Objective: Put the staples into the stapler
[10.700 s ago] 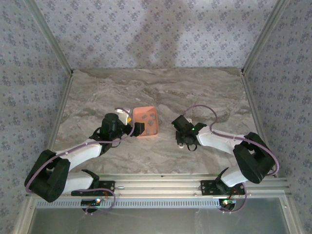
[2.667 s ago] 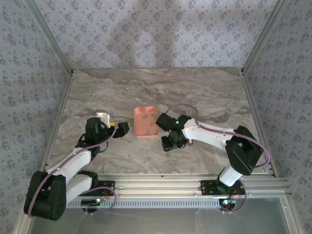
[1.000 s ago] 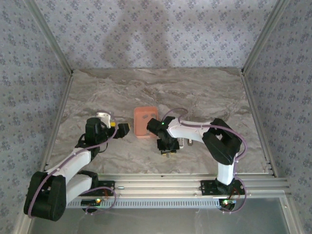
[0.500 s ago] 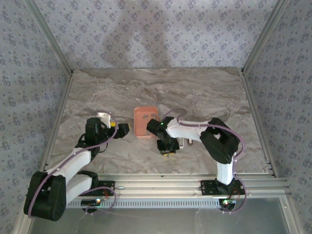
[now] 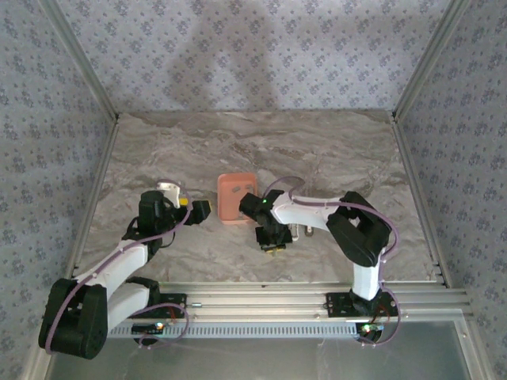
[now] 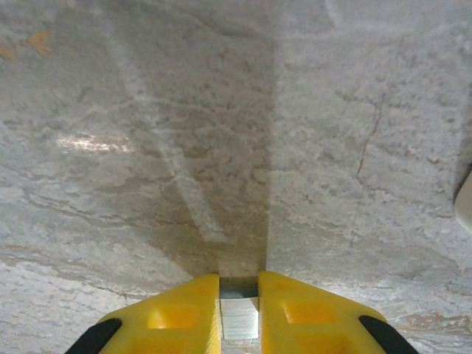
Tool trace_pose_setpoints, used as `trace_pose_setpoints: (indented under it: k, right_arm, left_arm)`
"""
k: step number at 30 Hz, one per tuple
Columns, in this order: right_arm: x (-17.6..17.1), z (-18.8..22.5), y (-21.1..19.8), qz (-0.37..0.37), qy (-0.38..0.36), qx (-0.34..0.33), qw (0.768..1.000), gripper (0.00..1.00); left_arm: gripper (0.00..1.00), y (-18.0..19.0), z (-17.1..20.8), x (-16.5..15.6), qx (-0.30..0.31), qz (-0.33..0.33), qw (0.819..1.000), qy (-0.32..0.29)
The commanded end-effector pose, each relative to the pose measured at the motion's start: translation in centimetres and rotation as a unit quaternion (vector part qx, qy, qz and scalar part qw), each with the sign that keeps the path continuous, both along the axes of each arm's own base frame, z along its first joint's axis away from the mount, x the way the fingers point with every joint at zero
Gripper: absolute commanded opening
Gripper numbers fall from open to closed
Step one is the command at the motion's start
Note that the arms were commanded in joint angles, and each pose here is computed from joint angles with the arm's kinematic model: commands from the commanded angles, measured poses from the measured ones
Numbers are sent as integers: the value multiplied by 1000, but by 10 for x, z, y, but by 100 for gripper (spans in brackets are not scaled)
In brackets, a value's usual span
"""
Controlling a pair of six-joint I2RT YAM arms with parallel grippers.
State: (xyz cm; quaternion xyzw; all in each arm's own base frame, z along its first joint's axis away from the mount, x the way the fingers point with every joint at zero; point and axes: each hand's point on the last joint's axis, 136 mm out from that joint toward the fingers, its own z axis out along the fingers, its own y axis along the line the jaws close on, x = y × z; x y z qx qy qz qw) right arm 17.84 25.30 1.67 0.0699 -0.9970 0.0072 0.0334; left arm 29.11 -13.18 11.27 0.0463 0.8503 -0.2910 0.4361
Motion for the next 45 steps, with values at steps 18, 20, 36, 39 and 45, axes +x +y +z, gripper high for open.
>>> trace_pose_setpoints:
  k: [18, 20, 36, 39, 45]
  right_arm:
    - [55, 61, -68, -31, -217, 49, 974, 17]
    - [57, 61, -77, -34, -223, 48, 973, 17]
    - [65, 52, -119, -49, -231, 33, 971, 17]
    - [66, 50, -121, -50, -229, 32, 972, 17]
    - [73, 48, -118, -52, -233, 43, 970, 17]
  left_arm:
    - [94, -78, 39, 6, 15, -85, 995, -49]
    - [94, -84, 37, 8, 19, -88, 995, -47]
    - [94, -112, 29, 14, 27, -109, 993, -39]
    - [94, -113, 28, 14, 28, -110, 993, -38]
    - [94, -113, 26, 15, 29, -108, 993, -36]
